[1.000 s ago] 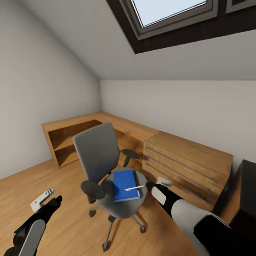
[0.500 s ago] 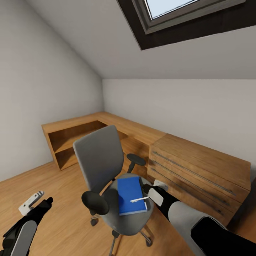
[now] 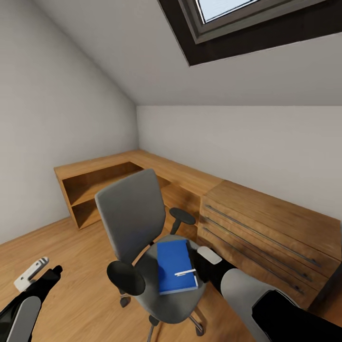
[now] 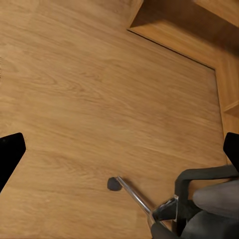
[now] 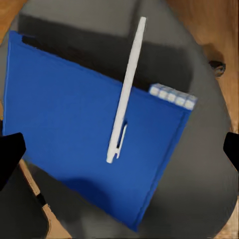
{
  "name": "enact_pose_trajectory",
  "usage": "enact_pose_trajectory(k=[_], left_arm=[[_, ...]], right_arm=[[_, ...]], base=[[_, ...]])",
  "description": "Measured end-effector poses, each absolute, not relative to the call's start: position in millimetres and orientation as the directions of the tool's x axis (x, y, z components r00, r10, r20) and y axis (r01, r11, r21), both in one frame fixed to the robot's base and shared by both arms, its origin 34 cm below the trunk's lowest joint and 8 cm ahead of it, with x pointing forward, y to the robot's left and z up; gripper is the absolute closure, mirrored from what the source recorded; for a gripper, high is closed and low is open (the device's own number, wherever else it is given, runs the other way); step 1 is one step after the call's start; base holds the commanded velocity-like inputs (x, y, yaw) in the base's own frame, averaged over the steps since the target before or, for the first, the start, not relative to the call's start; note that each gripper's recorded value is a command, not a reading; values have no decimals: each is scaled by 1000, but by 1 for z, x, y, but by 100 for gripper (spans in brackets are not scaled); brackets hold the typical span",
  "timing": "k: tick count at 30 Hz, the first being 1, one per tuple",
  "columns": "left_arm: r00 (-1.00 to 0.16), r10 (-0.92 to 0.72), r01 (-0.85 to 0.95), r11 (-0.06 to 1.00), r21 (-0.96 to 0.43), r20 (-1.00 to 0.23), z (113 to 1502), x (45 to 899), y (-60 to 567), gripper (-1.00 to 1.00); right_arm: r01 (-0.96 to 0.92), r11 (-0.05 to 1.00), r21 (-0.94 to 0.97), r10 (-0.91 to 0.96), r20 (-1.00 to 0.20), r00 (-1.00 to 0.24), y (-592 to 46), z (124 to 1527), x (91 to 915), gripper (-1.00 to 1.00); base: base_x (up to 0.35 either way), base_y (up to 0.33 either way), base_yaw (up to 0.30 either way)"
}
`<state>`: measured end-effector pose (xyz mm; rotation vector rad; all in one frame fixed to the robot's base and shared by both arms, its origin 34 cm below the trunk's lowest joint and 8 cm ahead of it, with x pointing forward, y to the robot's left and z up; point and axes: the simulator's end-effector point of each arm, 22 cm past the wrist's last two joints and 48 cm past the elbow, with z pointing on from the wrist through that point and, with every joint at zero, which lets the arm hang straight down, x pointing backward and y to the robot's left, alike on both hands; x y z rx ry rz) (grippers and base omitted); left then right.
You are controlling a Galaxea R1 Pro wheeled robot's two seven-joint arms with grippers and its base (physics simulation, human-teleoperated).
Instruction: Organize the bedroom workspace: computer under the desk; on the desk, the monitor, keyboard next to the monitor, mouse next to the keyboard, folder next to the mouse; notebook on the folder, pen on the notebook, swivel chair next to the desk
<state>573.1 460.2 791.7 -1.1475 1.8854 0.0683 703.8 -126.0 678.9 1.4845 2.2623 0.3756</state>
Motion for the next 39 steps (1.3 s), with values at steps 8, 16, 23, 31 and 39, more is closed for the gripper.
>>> enact_pose_trajectory(k=[8,16,23,31,39], left_arm=[[-162,-699,-734,557,-388,-696,787,573,452,-100],[-163,-712,-733,551,-399,-683,783,573,443,-100],[-163,-713,-733,550,-400,-682,783,573,442,-100],[-161,-712,-733,550,-400,-683,784,573,443,-100],[-162,-711,-732,551,-399,-684,784,573,443,-100]], right_arm=[[891,160,426,983,-149,-105,-146,675,696,-100],[893,118,434,967,-254,-4,-176,676,693,-100],[899,109,424,885,-453,106,-228,685,683,-100],[932,64,357,874,-471,120,-233,682,665,-100],[936,61,345,880,-462,113,-229,682,664,-100]], base=[[2,0,0],[0,0,0],[0,0,0],[0,0,0],[11,9,0]])
